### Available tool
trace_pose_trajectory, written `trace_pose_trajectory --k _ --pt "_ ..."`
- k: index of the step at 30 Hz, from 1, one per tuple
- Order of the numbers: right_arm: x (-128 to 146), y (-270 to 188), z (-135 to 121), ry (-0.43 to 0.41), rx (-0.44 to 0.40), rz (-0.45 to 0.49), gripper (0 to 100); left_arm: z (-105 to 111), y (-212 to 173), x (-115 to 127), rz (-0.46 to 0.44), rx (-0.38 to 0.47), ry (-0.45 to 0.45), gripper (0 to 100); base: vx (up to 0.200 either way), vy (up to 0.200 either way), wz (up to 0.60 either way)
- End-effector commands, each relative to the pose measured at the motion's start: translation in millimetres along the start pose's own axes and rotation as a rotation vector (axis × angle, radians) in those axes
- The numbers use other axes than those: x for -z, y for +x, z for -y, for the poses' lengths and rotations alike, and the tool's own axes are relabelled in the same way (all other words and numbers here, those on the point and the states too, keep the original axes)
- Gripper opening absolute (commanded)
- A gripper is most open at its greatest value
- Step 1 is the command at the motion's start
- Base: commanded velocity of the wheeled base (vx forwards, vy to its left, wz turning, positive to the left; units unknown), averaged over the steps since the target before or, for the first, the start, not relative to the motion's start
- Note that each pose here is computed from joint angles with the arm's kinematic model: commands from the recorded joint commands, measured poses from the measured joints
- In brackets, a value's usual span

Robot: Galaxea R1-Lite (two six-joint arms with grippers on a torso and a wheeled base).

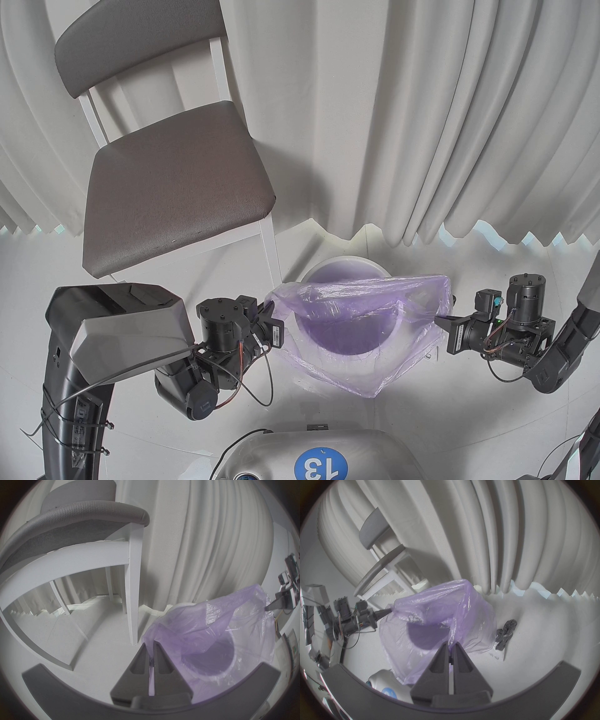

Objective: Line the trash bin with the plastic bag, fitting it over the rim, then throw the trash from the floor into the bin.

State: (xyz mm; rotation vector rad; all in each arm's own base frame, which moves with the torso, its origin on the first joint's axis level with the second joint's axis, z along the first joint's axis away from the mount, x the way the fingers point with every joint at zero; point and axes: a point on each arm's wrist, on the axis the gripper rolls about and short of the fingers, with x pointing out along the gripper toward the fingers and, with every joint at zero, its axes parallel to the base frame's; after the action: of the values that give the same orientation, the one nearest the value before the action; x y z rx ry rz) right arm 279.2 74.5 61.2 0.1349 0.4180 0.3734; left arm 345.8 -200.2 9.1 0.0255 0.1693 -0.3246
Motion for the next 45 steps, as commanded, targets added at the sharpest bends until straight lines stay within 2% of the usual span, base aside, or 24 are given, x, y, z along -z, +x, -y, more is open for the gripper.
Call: trace_pose_trajectory --k 1,9,15,22,30,33,35,38,42,45 --pt "19 20 13 0.042 0.058 -0.027 0 8 12 -8 0.053 -0.019 -0.053 0 0.0 0.0 0.0" --pt "11 16 34 0.052 0.122 0.007 0 21 11 -20 0.098 -0.003 -0.117 0 0.0 0.0 0.0" --pt "10 7 46 -0.008 0.162 -0.004 0 25 10 -19 0.095 0.008 -0.117 0 0.0 0.0 0.0" --pt "20 -8 38 -0.057 0.115 -0.129 0 23 15 -7 0.07 0.001 -0.112 0 0.0 0.0 0.0" --pt "35 2 29 -0.076 0.062 -0.179 0 24 24 6 0.064 -0.003 -0.113 0 0.0 0.0 0.0" --pt "35 10 28 -0.077 0.063 -0.157 0 24 24 5 0.07 -0.001 -0.114 0 0.0 0.0 0.0" --pt "34 19 28 -0.073 0.081 -0.107 0 22 29 -1 0.096 -0.007 -0.125 0 0.0 0.0 0.0" --pt "37 29 25 -0.039 0.086 -0.04 0 8 32 -8 0.114 -0.055 -0.132 0 0.0 0.0 0.0" --pt "45 35 19 -0.032 0.062 -0.034 0 -3 30 -18 0.123 -0.082 -0.13 0 0.0 0.0 0.0" --pt "46 36 9 -0.023 0.032 -0.031 0 -16 22 -35 0.122 -0.1 -0.129 0 0.0 0.0 0.0"
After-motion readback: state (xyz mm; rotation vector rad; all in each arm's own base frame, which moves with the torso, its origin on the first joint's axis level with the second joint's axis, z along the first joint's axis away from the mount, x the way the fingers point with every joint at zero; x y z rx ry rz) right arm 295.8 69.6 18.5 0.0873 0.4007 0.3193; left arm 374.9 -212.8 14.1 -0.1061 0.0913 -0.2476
